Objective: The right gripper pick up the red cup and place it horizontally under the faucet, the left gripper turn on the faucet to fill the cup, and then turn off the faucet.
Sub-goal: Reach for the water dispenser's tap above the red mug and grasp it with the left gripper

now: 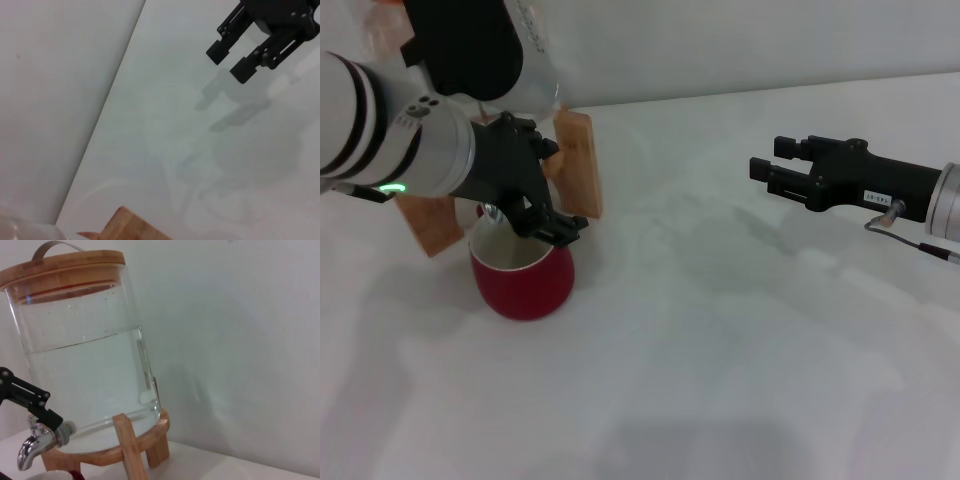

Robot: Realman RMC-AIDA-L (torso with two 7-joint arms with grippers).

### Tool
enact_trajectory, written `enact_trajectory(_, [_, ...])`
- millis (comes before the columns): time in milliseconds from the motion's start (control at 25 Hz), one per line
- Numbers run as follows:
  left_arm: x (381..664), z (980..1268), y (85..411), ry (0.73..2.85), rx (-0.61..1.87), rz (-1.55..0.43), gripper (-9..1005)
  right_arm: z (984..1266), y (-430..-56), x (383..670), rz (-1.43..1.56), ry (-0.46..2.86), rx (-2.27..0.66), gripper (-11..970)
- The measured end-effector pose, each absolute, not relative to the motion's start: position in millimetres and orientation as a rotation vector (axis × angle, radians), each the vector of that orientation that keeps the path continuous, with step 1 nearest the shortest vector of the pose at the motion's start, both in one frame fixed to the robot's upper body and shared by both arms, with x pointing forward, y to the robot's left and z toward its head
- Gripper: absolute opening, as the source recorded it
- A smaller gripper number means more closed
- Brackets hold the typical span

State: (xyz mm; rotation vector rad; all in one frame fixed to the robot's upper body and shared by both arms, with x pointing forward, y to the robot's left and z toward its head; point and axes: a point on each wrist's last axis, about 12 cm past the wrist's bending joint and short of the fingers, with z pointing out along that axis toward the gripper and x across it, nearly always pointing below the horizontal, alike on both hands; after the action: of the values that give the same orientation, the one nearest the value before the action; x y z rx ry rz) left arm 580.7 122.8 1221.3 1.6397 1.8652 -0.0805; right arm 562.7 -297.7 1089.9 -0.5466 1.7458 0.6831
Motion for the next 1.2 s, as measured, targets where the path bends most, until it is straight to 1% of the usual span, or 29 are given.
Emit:
enact_trajectory(440, [573.2,1226.9,122.7,1.874,1.649,-0.086,876,1090.0,-298.3,562.8,0.682,1.746,-0.547,533])
enact_trajectory(1200, [561.1,1227.5,118.0,1.887,1.681,-0.098,876,1088.1,-299.5,561.3,0.686,1.753,-0.547,533])
